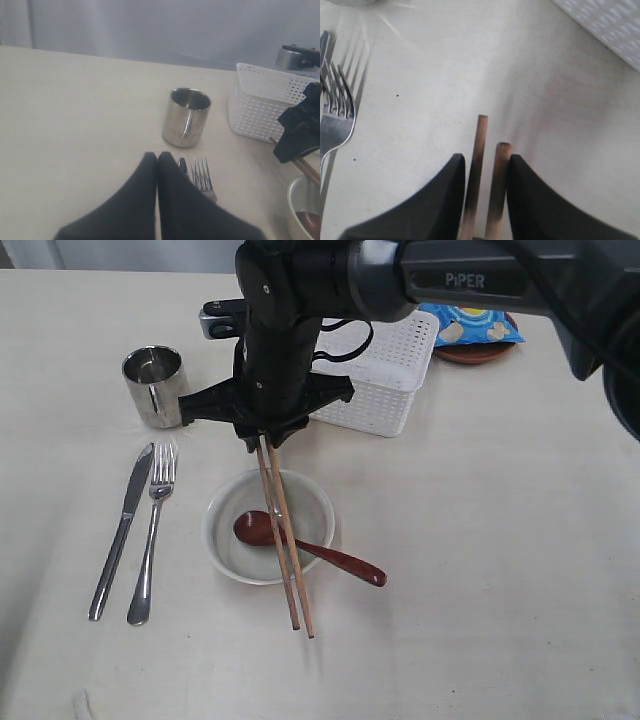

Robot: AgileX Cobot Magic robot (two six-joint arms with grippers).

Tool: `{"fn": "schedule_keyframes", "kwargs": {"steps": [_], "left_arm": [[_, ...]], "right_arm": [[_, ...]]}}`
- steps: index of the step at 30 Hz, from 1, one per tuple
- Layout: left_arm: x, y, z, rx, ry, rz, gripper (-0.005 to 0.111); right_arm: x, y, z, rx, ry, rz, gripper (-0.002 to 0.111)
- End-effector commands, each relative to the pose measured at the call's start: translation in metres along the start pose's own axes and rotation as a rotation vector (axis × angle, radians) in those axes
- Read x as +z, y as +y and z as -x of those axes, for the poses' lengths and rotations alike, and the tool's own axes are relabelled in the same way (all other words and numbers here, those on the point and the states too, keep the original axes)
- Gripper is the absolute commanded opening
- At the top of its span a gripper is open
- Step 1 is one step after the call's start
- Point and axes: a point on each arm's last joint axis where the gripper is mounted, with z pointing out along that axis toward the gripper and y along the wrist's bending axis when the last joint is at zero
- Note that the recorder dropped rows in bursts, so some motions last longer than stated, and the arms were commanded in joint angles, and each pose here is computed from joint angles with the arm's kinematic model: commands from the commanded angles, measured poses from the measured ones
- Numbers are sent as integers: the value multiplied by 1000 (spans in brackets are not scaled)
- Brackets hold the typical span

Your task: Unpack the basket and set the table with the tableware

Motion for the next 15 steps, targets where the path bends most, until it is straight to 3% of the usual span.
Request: {"fn": "schedule_keyframes", "kwargs": {"steps": [1,15], "left_arm": [[0,0,0,-1,-12,-1,0],[0,0,0,-1,-12,-1,0]], "right_arm": [[-4,-2,2,-10,-4,-3,26],[-4,-2,2,-25,-8,-3,24]]}}
